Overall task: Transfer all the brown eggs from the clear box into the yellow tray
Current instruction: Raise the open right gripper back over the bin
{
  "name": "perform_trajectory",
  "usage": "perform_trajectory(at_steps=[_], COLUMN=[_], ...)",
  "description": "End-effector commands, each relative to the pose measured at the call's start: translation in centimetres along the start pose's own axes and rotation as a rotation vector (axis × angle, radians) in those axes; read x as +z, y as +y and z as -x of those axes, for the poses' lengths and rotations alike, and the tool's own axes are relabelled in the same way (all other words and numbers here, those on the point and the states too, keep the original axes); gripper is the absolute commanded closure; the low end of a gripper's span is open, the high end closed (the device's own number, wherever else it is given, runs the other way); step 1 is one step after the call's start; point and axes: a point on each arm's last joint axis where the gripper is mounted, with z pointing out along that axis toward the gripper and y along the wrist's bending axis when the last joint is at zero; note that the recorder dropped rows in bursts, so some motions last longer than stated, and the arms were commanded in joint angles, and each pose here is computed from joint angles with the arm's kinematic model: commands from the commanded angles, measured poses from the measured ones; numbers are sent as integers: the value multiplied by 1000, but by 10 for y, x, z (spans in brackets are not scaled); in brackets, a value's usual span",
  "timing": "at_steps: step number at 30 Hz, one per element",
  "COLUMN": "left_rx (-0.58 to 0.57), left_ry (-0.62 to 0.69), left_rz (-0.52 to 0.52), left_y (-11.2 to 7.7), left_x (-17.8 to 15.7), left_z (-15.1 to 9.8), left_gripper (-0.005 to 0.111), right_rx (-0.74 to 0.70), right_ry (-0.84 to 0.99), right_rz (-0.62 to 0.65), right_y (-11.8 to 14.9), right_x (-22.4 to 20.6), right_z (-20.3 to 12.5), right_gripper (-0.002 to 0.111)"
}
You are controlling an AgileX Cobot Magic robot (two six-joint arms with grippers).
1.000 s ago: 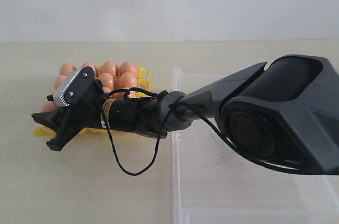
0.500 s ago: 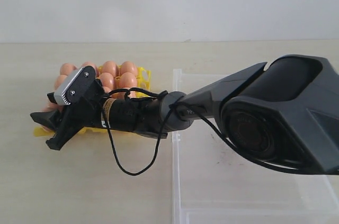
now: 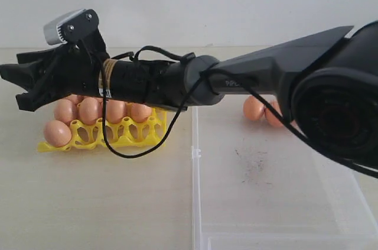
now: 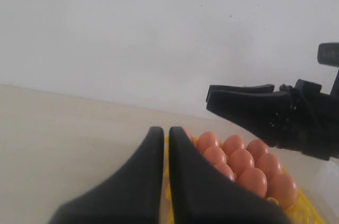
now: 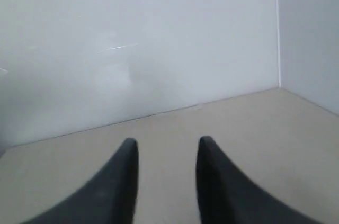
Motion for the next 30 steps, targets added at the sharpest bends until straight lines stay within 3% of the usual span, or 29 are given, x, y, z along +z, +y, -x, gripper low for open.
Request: perform_trajectory(at_steps=[1, 4, 8, 10, 15, 21, 23, 26, 28, 30], left_rx=[-2, -2, -2, -2, -2, -2, -2, -2, -2, -2], left_ry=[-5, -5, -5, -5, -5, -5, -5, -5, -5, -5], left_rz=[-4, -4, -4, -4, -4, -4, -4, -4, -4, -4], left_y=[0, 0, 0, 0, 0, 0, 0, 0, 0, 0], left_x=[0, 0, 0, 0, 0, 0, 0, 0, 0, 0], left_z=[2, 2, 2, 2, 2, 2, 2, 2, 2, 2], left_gripper=[103, 103, 103, 103, 103, 103, 103, 103, 103, 103], right_rx=[-128, -199, -280, -187, -204, -395, -425, -469, -413, -276], right_ry=[89, 246, 453, 436, 420, 546, 683, 1045, 1304, 1437], right_rz=[55, -23, -230, -344, -588, -1007, -1166, -1332, -1338, -1269], right_y=[9, 6, -5, -9, -14, -20, -20, -19, -16, -16], right_x=[-5, -12, -26, -34, -63, -122, -147, -181, -200, -213], right_z=[28, 40, 57, 69, 89, 95, 93, 86, 79, 69], right_gripper=[108, 109, 109, 109, 109, 109, 109, 109, 109, 109])
